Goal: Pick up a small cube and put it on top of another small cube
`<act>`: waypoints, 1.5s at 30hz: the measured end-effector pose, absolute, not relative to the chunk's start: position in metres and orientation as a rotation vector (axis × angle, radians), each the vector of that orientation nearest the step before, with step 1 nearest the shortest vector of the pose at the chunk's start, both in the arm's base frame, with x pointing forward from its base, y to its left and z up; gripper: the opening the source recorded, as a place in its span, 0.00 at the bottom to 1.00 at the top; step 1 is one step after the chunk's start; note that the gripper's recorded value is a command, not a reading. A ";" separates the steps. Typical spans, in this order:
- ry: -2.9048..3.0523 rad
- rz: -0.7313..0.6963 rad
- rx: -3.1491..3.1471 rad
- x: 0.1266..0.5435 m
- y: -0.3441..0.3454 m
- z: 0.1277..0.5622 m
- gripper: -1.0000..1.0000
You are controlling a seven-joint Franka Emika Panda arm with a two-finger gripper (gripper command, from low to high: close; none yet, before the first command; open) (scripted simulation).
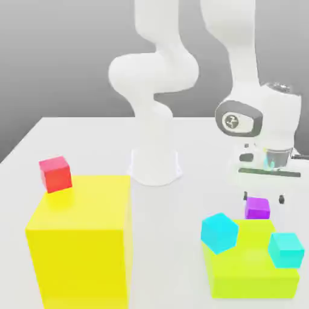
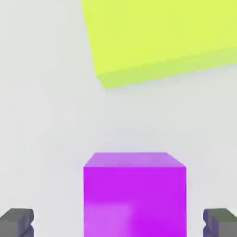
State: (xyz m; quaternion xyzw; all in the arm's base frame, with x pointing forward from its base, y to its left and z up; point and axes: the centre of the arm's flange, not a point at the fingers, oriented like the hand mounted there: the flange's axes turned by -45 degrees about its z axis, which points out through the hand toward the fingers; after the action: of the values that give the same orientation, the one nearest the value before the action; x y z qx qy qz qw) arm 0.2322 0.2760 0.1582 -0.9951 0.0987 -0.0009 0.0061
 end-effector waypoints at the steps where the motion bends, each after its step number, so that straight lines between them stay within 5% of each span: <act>1: 0.308 -0.002 -3.115 0.232 0.275 0.153 0.50; 4: 0.304 0.000 -3.123 0.230 0.272 0.135 0.50; 5: 0.303 0.000 -3.125 0.230 0.271 0.132 0.00; 12: 0.303 -0.001 -3.122 0.230 0.271 0.133 0.00; 27: 0.234 -0.001 -3.130 0.233 0.281 0.203 0.00; 39: 0.070 0.002 -3.136 0.417 0.256 0.300 0.00; 44: 0.010 -0.002 -3.141 0.429 0.258 0.259 0.00; 45: 0.007 -0.001 -3.140 0.429 0.258 0.251 1.00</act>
State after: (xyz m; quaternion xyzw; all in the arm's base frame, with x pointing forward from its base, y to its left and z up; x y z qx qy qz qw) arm 0.4286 0.2584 0.2509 -1.0000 0.0024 -0.0003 0.0006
